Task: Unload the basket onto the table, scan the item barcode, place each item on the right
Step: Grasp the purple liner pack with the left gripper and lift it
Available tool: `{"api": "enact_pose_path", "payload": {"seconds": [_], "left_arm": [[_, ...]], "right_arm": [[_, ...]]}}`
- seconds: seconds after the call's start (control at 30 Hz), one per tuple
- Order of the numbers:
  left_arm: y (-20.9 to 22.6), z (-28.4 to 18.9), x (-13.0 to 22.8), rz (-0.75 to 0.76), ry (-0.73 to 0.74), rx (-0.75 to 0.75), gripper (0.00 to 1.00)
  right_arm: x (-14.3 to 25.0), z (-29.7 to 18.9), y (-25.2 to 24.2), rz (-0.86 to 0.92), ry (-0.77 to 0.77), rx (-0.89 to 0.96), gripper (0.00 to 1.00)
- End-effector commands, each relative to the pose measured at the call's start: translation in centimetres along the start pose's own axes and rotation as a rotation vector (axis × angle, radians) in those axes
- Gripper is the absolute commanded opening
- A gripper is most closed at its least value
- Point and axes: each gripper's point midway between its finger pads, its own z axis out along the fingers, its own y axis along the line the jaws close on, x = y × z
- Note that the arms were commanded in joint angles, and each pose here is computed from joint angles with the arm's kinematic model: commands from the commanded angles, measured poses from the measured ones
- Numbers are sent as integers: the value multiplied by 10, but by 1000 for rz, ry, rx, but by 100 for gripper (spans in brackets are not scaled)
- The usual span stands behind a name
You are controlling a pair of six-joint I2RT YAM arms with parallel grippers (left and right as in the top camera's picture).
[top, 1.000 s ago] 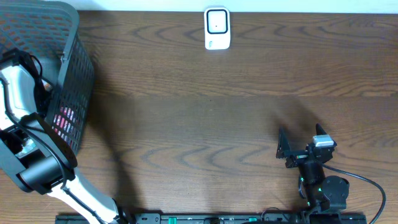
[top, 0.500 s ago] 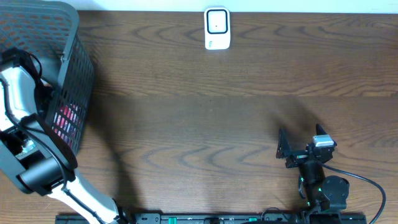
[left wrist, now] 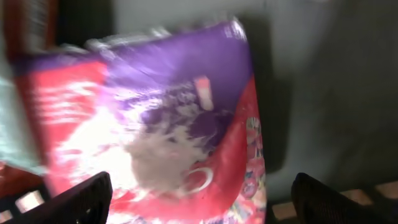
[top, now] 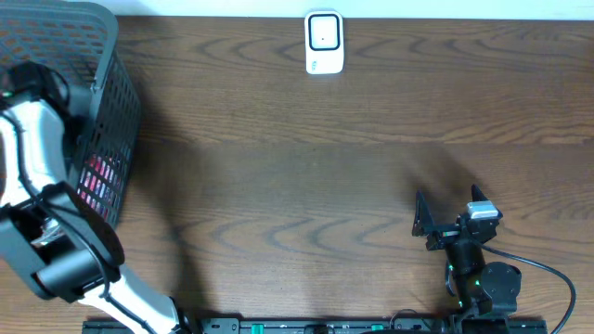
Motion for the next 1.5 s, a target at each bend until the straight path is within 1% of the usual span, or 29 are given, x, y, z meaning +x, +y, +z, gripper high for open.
{"api": "enact_pose_path", "payload": {"seconds": [0.0, 0.07, 0.17, 0.2, 0.3, 0.37, 0.4, 0.47, 0.5, 0.57, 0.6, 0.73, 0.83, 0.93, 1.0, 1.07, 1.17, 1.23, 1.3, 1.37, 1.4, 1.47], "left_arm": [[1, 30, 21, 49, 44, -56, 92], [8, 36, 21, 55, 22, -110, 92], [24, 36, 15, 57, -25, -198, 87], [29, 35, 13, 60, -37, -224, 84], [36, 34, 12, 59, -36, -252, 77], [40, 34, 14, 61, -23, -264, 74], [42, 33, 17, 65, -12, -273, 68], [43, 33, 19, 68, 2, -274, 51], [43, 33, 20, 72, 7, -273, 40], [45, 32, 23, 78, 18, -278, 16], [45, 32, 23, 85, 21, -280, 8], [43, 25, 22, 104, 22, -263, 7], [28, 7, 20, 84, 32, -168, 7], [7, -29, 9, 56, -2, -20, 6], [-5, -64, -4, 35, -71, 84, 7], [-10, -108, -21, 9, -184, 185, 7], [-10, -175, -39, -29, -364, 331, 7], [-3, -220, -43, -55, -476, 425, 7], [5, -255, -37, -74, -546, 501, 7], [10, -283, -25, -90, -580, 576, 7], [8, -293, -17, -79, -581, 618, 7], [-7, -315, 9, -5, -553, 738, 7]], "right_arm": [[1, 0, 2, 9, 1, -10, 99], [1, 0, 2, 9, 1, -10, 99], [1, 0, 2, 9, 1, -10, 99], [1, 0, 2, 9, 1, -10, 99], [1, 0, 2, 9, 1, -10, 99], [1, 0, 2, 9, 1, -10, 99], [1, 0, 2, 9, 1, -10, 99], [1, 0, 2, 9, 1, -10, 99], [1, 0, 2, 9, 1, -10, 99], [1, 0, 2, 9, 1, -10, 99], [1, 0, 2, 9, 1, -10, 99], [1, 0, 2, 9, 1, -10, 99], [1, 0, 2, 9, 1, -10, 99], [1, 0, 2, 9, 1, -10, 99], [1, 0, 2, 9, 1, -10, 99], [1, 0, 2, 9, 1, -10, 99], [1, 0, 2, 9, 1, -10, 99], [1, 0, 2, 9, 1, -10, 99], [1, 0, 2, 9, 1, -10, 99], [1, 0, 2, 9, 1, -10, 99], [1, 0, 2, 9, 1, -10, 99], [1, 0, 2, 9, 1, -10, 99]]}}
